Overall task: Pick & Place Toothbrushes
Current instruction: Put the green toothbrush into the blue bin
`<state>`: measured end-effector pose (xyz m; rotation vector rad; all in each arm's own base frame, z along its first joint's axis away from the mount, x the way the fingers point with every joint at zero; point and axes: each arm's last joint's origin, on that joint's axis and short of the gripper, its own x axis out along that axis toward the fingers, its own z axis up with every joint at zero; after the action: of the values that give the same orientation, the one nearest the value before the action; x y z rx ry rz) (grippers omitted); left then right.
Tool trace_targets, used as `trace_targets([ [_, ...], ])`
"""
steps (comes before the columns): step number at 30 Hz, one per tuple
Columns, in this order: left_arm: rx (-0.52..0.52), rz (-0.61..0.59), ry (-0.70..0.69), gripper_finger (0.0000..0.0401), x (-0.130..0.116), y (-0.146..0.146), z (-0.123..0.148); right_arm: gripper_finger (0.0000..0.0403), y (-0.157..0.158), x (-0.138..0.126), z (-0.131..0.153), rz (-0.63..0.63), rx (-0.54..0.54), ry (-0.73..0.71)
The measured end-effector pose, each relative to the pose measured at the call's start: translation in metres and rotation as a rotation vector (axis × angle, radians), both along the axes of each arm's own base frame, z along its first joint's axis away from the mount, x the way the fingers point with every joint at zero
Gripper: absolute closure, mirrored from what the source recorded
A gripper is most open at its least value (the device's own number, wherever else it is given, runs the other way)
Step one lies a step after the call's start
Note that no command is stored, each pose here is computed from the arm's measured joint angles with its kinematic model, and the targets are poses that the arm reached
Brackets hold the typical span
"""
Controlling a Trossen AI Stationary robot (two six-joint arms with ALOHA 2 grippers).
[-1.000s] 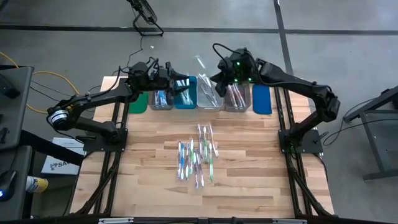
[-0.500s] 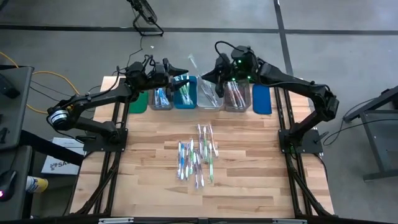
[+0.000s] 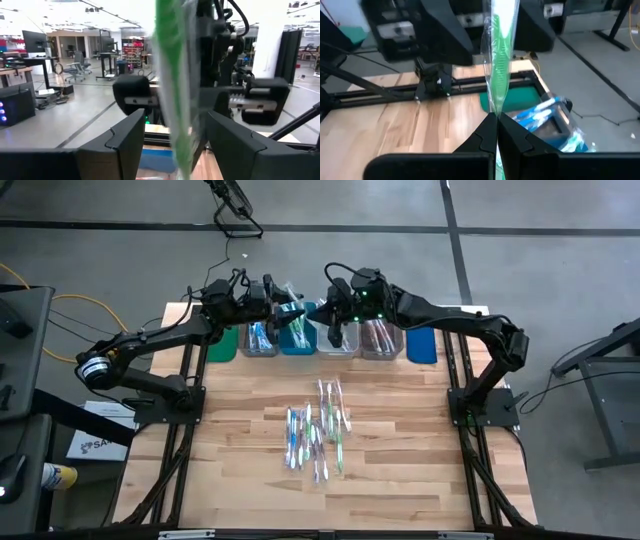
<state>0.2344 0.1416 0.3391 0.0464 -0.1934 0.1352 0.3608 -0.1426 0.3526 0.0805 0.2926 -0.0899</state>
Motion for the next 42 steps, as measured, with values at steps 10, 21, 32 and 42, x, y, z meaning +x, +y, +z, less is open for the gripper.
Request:
trace_targets([
  [10,-0.008,-0.014,-0.018,0.0328,0.000,0.000,0.002,0.0400,-0.002,-0.001,-0.002,-0.045,-0.001,0.023],
  [21,0.008,-0.006,-0.008,0.0361,0.000,0.000,0.001,0.0379,-0.001,-0.005,-0.001,-0.070,0.112,0.030],
  [32,-0.088,0.171,0.108,0.0361,-0.007,0.017,-0.013,0.0214,0.000,-0.056,0.036,-0.168,0.237,0.035],
  [42,-0.323,0.379,0.297,0.0361,-0.028,0.050,-0.043,0.0178,0.003,-0.109,0.062,-0.262,0.196,0.063],
])
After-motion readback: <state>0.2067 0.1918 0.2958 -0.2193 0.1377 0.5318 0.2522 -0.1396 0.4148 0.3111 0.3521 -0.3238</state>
